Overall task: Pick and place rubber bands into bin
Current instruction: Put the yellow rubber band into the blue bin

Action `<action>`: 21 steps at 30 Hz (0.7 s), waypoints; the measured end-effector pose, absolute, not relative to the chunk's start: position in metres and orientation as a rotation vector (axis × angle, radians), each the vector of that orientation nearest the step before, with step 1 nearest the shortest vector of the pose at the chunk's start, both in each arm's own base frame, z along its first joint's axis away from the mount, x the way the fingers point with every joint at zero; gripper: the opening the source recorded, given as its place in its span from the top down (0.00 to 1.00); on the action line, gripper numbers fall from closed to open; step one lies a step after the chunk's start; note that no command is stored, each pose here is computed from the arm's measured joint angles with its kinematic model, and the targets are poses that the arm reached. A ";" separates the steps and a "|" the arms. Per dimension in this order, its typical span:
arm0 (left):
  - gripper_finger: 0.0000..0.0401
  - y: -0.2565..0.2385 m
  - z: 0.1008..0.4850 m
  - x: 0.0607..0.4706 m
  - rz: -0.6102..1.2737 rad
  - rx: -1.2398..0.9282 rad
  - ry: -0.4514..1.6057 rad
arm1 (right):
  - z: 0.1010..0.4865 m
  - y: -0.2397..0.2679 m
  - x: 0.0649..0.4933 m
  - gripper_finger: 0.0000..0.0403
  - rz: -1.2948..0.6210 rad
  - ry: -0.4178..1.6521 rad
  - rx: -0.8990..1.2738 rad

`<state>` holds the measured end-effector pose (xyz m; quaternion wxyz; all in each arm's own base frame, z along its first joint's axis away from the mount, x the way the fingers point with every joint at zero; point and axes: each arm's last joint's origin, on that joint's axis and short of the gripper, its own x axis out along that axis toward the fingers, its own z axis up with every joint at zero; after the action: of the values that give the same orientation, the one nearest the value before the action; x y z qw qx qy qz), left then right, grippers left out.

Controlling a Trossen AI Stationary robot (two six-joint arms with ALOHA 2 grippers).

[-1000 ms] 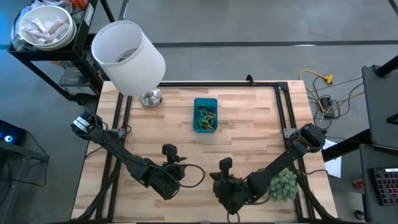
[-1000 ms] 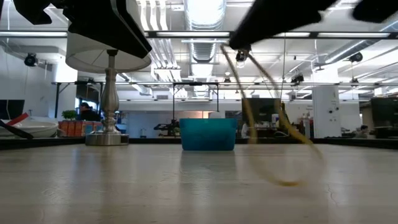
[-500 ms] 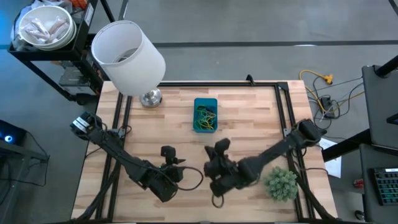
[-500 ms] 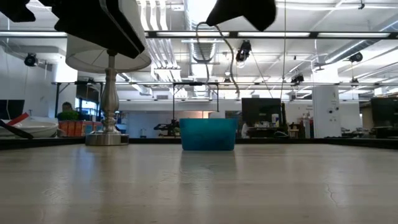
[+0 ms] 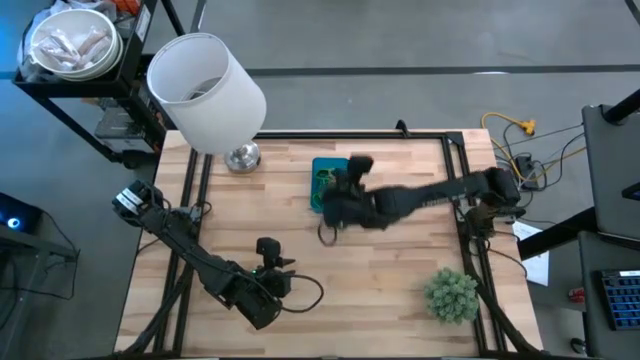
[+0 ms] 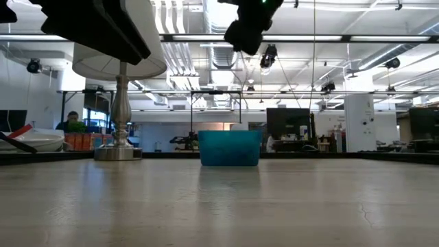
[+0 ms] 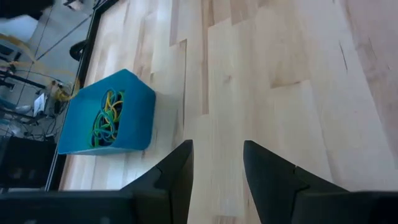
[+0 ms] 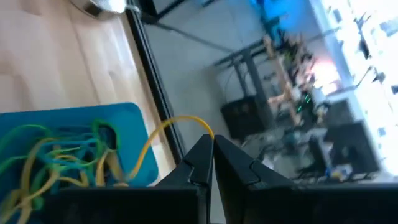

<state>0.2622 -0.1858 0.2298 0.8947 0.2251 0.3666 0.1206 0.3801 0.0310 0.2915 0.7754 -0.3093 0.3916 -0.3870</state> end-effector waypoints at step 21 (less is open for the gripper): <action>0.69 -0.186 0.230 0.262 0.251 0.467 0.759 | 0.284 -0.076 0.401 0.98 -0.806 0.748 -0.255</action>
<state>0.2623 -0.1860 0.2303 0.8948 0.2254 0.3660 0.1208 0.4014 -0.0758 0.2840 0.8450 -0.1207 0.3544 -0.3818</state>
